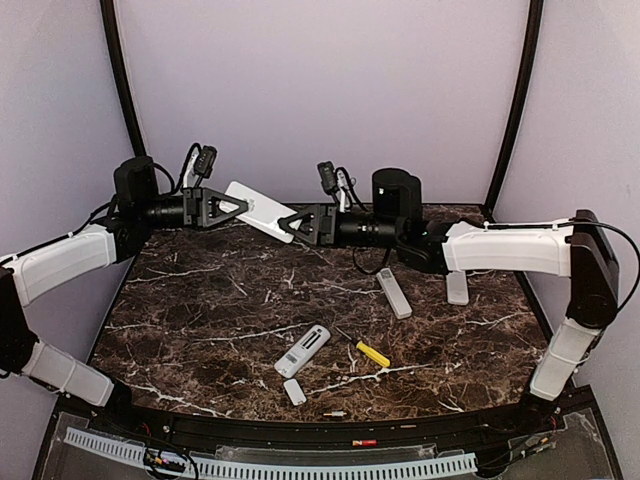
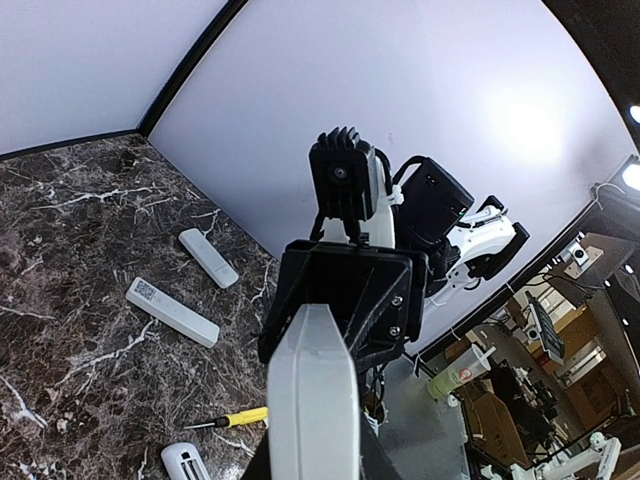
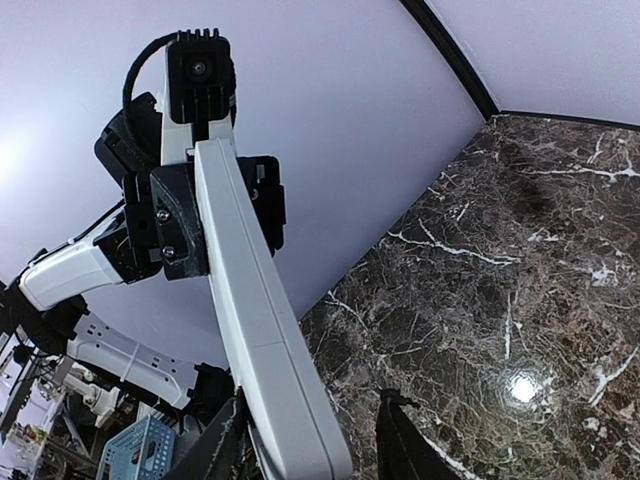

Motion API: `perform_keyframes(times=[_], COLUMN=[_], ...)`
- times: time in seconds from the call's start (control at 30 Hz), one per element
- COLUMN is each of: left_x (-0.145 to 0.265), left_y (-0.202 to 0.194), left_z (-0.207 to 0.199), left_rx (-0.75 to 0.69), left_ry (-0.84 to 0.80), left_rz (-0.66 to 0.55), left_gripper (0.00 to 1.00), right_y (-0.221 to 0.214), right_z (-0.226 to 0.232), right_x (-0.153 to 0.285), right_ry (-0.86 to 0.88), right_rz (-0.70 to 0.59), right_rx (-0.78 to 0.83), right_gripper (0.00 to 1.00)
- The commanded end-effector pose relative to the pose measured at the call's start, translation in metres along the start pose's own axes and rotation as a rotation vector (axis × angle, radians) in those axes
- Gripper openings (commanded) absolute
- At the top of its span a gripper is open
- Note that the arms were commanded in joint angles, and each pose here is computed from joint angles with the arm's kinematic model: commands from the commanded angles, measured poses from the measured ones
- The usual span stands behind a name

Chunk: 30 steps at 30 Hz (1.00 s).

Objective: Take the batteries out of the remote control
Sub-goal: Remove the battery cover from the remote control.

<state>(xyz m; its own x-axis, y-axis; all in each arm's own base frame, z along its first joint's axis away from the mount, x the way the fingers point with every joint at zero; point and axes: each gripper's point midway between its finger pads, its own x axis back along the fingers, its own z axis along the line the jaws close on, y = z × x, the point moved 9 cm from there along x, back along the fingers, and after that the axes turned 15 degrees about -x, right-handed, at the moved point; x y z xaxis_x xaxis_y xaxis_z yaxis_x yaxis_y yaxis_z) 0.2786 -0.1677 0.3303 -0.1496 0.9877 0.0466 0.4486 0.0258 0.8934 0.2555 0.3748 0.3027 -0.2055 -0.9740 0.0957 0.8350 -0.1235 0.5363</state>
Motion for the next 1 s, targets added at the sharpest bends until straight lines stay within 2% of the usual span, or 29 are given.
perform_keyframes(times=[0.0,0.33,0.47,0.8,0.97], left_x=[-0.001,-0.003,-0.004,-0.004,-0.004], left_y=[0.003,0.003,0.002,0.003,0.004], left_z=[-0.008,-0.012,-0.012,-0.014,-0.015], left_rx=[-0.046,-0.057,-0.060,-0.065,-0.070], left_ry=[-0.039,-0.052,-0.055,-0.056,-0.053], left_rz=[-0.004,0.006,0.008,0.009,0.006], left_gripper=[0.00,0.00,0.00,0.00,0.00], right_y=[0.003,0.002,0.002,0.002,0.001], right_z=[0.003,0.000,-0.003,-0.005,-0.008], right_x=[-0.006,-0.009,-0.009,-0.009,-0.008], right_ry=[0.017,0.008,-0.014,-0.029,-0.055], right_rz=[-0.008,-0.009,-0.014,-0.016,-0.016], right_rx=[0.004,-0.028,-0.042,-0.047,-0.054], right_gripper=[0.37,0.19,0.16,0.13,0.20])
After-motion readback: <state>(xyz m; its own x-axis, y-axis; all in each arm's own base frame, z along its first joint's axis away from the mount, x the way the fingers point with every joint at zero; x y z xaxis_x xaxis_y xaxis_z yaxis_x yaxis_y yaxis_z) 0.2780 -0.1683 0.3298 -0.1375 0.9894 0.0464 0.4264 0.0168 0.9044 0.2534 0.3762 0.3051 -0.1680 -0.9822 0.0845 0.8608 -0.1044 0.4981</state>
